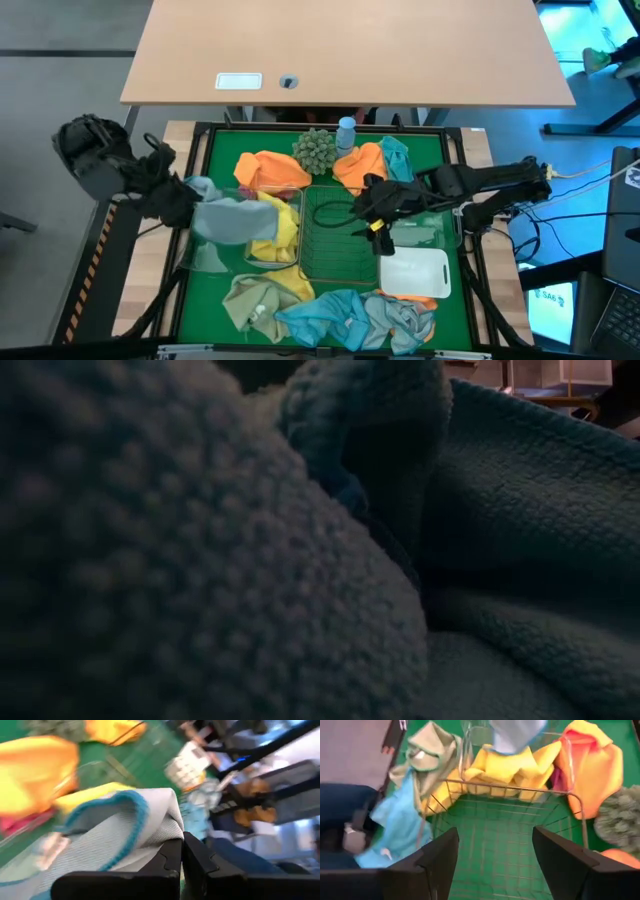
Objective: Sort microfiber towel by color & place in baskets
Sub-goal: Put the bottom left light blue microfiber cloth into the left transparent bin
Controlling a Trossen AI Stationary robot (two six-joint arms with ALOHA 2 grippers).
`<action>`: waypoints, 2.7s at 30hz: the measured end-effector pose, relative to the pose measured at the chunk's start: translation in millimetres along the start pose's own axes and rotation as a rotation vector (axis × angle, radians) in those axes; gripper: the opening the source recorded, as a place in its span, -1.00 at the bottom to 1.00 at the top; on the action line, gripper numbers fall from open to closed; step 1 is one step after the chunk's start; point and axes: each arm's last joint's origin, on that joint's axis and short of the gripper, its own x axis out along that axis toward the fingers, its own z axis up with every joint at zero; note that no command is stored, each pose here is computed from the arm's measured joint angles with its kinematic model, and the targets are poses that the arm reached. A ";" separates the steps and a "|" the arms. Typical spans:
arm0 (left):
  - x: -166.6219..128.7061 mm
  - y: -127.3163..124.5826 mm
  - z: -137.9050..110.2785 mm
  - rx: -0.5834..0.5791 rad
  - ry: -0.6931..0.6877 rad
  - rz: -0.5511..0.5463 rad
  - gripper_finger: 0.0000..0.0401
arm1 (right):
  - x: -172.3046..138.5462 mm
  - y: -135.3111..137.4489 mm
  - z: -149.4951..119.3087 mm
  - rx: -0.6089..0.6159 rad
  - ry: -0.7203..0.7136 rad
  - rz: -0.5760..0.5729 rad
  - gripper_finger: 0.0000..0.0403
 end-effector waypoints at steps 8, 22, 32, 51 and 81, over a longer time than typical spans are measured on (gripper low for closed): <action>12.9 8.8 -3.4 -0.096 -0.148 0.169 -1.00 | -27.9 -34.0 -19.5 -0.130 0.126 0.005 0.26; -22.9 18.5 24.0 -0.267 -0.242 0.110 -1.00 | -32.7 -43.5 -26.1 -0.124 0.178 0.012 0.26; -76.9 27.9 47.7 -0.179 -0.326 -0.012 -1.00 | -32.0 -43.6 -23.6 -0.122 0.154 0.010 0.26; 14.2 22.6 -4.4 -0.183 0.187 0.187 -1.00 | -31.8 -44.0 -22.2 -0.124 0.139 -0.001 0.26; 137.4 69.6 -85.1 -0.177 0.339 0.626 -0.72 | -31.9 -49.8 -23.4 -0.117 0.154 -0.029 0.26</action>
